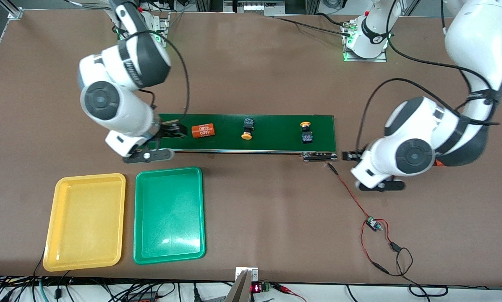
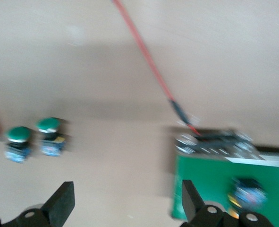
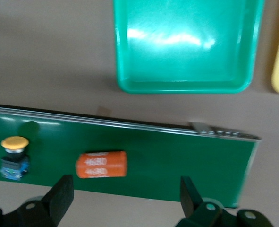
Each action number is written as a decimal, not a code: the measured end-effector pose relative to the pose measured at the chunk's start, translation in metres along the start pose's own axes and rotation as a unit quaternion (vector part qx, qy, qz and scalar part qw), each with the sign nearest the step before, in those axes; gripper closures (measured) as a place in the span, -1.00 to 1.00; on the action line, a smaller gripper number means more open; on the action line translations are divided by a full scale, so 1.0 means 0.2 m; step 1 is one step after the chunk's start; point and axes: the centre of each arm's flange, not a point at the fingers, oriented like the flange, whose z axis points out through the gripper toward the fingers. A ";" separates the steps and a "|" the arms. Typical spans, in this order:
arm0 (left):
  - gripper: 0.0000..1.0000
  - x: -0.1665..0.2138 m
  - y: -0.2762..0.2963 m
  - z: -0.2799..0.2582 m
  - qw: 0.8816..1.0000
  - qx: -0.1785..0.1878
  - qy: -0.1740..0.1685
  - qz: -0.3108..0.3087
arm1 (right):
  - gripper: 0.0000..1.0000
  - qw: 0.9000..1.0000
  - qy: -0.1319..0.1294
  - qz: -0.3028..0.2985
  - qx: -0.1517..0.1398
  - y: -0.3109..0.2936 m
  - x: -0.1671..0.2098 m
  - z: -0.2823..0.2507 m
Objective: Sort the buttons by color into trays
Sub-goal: 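Grasp the button with the right gripper while the left gripper grasps the cylinder, then lower the yellow-capped button into the yellow tray and open the right gripper, then place the cylinder on the belt with the left gripper while the right gripper returns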
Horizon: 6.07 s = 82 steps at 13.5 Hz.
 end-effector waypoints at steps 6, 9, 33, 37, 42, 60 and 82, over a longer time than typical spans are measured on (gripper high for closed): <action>-1.00 0.21 -0.70 0.31 0.999 0.024 -0.042 0.000 | -1.00 0.998 0.003 0.062 -0.012 -0.61 -0.17 0.37; -1.00 0.21 -0.92 0.54 0.995 0.039 -0.090 0.008 | -1.00 0.997 0.003 0.074 -0.017 -0.76 -0.24 0.49; 0.00 0.05 -1.01 0.44 0.984 -0.016 -0.136 0.112 | 0.35 0.982 0.065 0.179 -0.005 -0.37 0.17 0.43; 0.00 -0.11 -0.53 0.22 0.982 -0.060 -0.162 0.080 | 0.35 0.989 0.067 0.130 -0.028 0.25 0.43 0.43; 0.00 -0.23 0.17 0.25 0.969 -0.051 -0.158 0.183 | 0.35 0.995 0.067 0.054 -0.058 0.84 0.59 0.52; -0.29 -0.52 1.02 0.56 0.764 0.042 -0.029 0.644 | -0.38 0.980 0.102 -0.149 -0.085 1.58 0.74 0.83; -1.00 0.13 -0.36 0.67 0.993 0.086 -0.047 0.067 | -1.00 0.997 0.000 0.060 -0.037 -0.32 0.00 0.16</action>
